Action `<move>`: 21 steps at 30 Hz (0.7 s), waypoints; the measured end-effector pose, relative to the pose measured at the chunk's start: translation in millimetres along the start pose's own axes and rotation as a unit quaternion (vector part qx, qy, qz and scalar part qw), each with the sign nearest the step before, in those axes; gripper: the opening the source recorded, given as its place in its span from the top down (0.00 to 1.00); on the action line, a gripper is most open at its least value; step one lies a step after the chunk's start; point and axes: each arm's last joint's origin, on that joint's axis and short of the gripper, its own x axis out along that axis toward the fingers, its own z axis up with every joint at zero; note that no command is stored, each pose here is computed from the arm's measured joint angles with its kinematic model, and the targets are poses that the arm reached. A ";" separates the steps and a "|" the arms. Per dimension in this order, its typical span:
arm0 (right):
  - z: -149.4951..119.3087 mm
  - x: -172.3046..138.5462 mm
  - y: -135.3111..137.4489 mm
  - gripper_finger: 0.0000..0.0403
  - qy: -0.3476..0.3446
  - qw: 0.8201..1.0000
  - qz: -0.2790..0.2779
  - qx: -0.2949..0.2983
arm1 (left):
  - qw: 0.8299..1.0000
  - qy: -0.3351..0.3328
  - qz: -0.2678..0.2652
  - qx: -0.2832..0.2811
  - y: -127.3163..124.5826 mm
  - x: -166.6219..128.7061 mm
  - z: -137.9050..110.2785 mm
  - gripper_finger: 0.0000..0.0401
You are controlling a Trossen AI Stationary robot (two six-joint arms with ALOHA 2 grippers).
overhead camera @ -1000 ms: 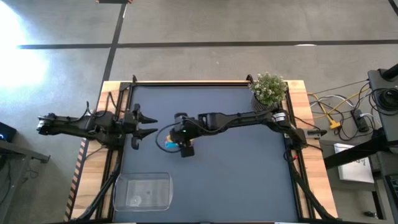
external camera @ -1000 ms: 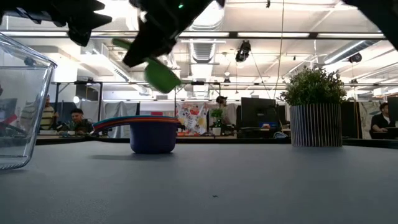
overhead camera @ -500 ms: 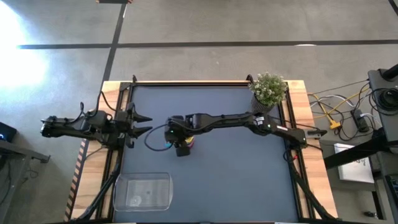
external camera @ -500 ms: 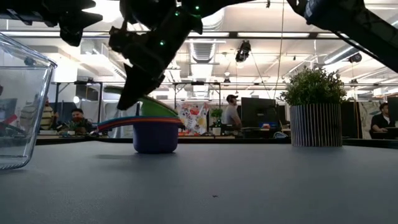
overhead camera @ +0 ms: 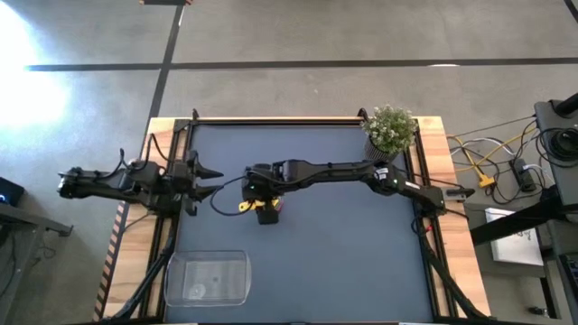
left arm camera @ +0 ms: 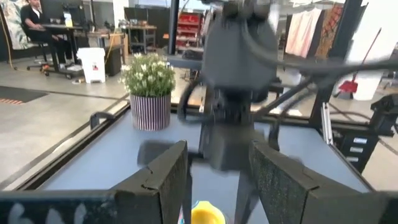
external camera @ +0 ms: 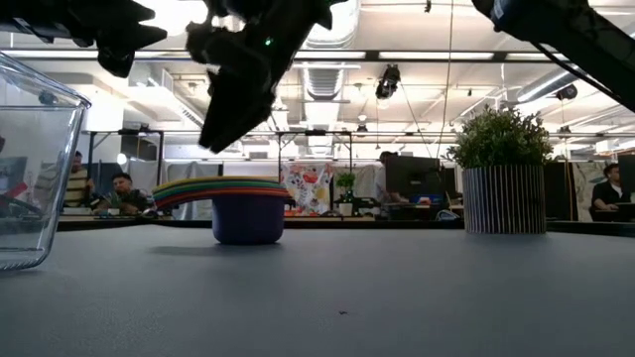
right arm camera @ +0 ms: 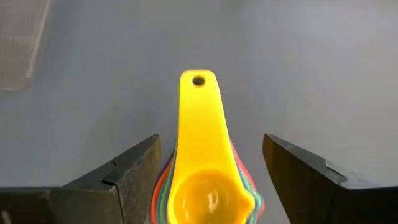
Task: Nest measuring cups in basket
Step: Put the nested measuring cups into the transparent bin
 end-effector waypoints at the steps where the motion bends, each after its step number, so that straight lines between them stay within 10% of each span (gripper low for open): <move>1: -0.3 -4.3 0.4 0.33 0.005 1.000 0.001 0.007 | 1.000 0.006 0.000 0.001 -0.2 1.0 -1.0 0.61; 21: -35.5 -33.0 48.5 0.50 -0.013 0.999 0.019 0.027 | 0.996 0.093 0.011 -0.012 -3.5 21.8 -15.4 0.61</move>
